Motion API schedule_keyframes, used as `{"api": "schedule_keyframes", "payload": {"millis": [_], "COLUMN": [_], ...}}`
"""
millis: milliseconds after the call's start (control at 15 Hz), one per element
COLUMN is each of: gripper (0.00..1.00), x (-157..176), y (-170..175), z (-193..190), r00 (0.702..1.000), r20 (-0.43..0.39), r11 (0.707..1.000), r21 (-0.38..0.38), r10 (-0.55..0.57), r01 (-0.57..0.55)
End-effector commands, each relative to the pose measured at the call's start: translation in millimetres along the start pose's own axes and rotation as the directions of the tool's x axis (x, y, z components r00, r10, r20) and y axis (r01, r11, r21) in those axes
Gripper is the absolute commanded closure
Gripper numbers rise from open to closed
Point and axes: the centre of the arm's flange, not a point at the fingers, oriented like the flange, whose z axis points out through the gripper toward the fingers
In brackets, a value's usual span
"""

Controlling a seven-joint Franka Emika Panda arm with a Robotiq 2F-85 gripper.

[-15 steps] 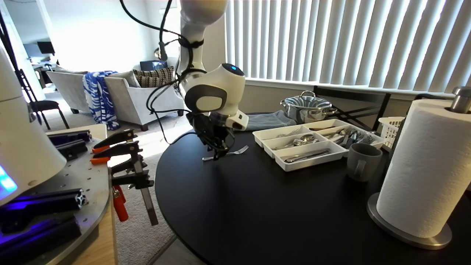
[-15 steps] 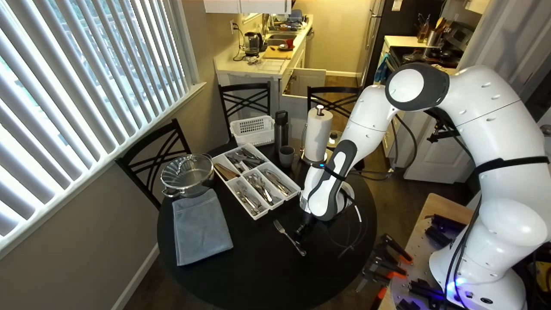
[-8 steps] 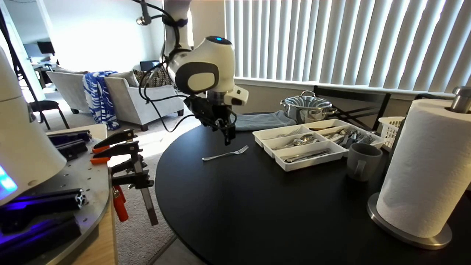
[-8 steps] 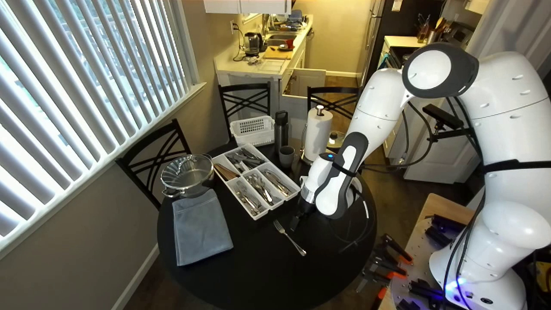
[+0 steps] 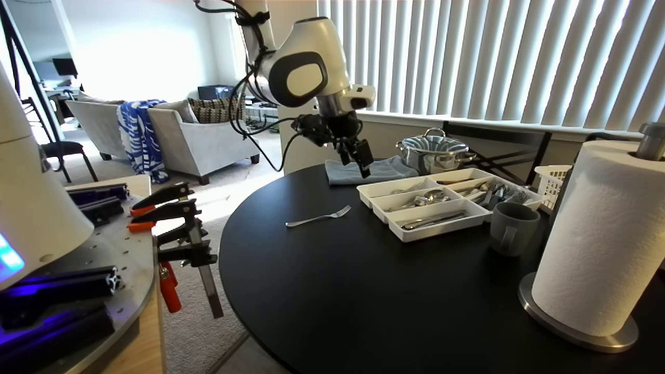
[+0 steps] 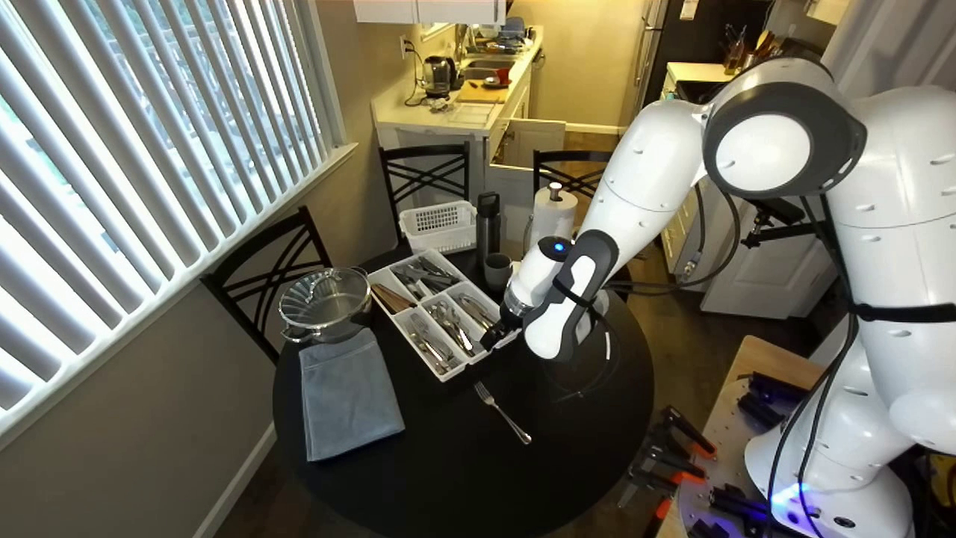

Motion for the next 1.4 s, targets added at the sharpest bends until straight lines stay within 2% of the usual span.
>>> {"api": "schedule_keyframes", "payload": {"millis": [0, 333, 867, 1067, 1333], "gripper": [0.0, 0.0, 0.0, 0.02, 0.0], "x": [25.1, 49.4, 88.1, 106.2, 124.2], "y": [-11.4, -23.8, -13.3, -5.3, 6.3], "z": [20.4, 46.6, 100.1, 121.6, 138.5], "r00": [1.0, 1.0, 0.996, 0.982, 0.959], "r20": [-0.008, 0.018, 0.0, 0.037, 0.074], "r11": [0.998, 0.994, 0.992, 0.982, 0.961], "r21": [-0.063, -0.106, -0.09, -0.042, 0.005], "r10": [0.02, 0.012, 0.089, 0.187, 0.275], "r01": [-0.02, -0.01, -0.089, -0.185, -0.276]}}
